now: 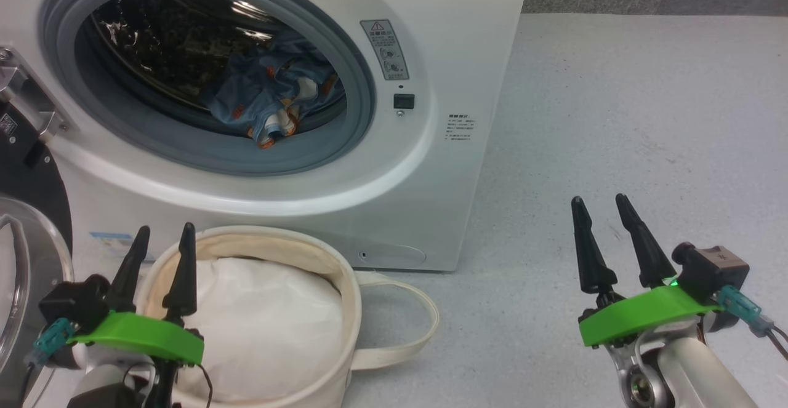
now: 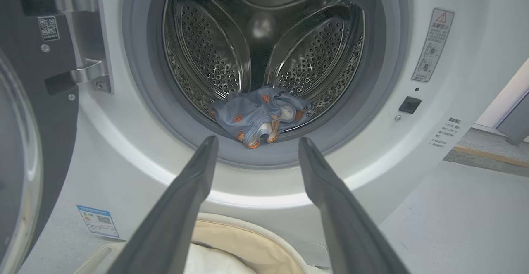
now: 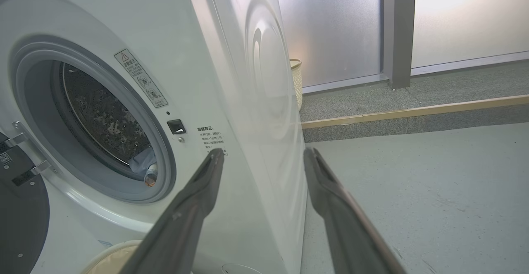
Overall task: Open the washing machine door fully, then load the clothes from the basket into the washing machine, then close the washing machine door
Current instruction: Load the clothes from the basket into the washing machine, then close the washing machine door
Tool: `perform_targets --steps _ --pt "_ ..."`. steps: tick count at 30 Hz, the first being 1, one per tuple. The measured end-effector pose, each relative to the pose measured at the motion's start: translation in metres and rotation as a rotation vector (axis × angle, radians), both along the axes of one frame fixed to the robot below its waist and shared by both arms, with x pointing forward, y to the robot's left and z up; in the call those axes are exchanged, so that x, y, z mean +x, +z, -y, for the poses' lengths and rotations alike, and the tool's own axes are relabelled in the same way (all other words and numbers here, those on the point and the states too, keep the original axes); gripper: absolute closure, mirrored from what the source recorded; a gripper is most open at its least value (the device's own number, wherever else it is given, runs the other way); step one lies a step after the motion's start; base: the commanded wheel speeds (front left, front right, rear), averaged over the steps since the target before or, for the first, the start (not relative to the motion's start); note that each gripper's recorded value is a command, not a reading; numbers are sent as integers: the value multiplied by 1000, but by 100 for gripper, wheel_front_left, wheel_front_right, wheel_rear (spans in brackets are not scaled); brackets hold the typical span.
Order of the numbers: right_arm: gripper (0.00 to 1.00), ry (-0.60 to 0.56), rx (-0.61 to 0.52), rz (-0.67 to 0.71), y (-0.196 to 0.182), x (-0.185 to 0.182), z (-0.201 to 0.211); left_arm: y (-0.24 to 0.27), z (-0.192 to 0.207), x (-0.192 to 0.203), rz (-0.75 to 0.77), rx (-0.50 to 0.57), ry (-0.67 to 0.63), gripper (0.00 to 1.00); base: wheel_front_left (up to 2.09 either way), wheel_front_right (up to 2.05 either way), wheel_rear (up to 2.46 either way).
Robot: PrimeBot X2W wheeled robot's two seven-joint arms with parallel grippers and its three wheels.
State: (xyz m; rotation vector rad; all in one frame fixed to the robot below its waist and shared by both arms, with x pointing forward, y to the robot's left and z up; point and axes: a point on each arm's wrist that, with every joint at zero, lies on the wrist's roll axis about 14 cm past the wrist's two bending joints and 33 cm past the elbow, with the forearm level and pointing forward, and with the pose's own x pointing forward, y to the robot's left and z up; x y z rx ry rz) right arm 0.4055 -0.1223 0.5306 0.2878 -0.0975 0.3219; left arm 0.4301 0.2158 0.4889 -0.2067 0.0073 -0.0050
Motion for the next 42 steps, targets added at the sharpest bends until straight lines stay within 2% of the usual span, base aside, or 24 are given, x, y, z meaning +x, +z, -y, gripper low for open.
perform_targets --steps 14,32,42 --pt "0 16 2 -3 -1 2 -6 -5 -2 -4 -16 -16 0 0 -29 27 1" --pt "0 27 5 -6 -2 5 -10 -1 -6 -1 -5 -9 8 0 -173 190 -17" --pt "0 49 5 1 0 4 -18 6 -7 -6 15 -15 14 0 -95 95 0"
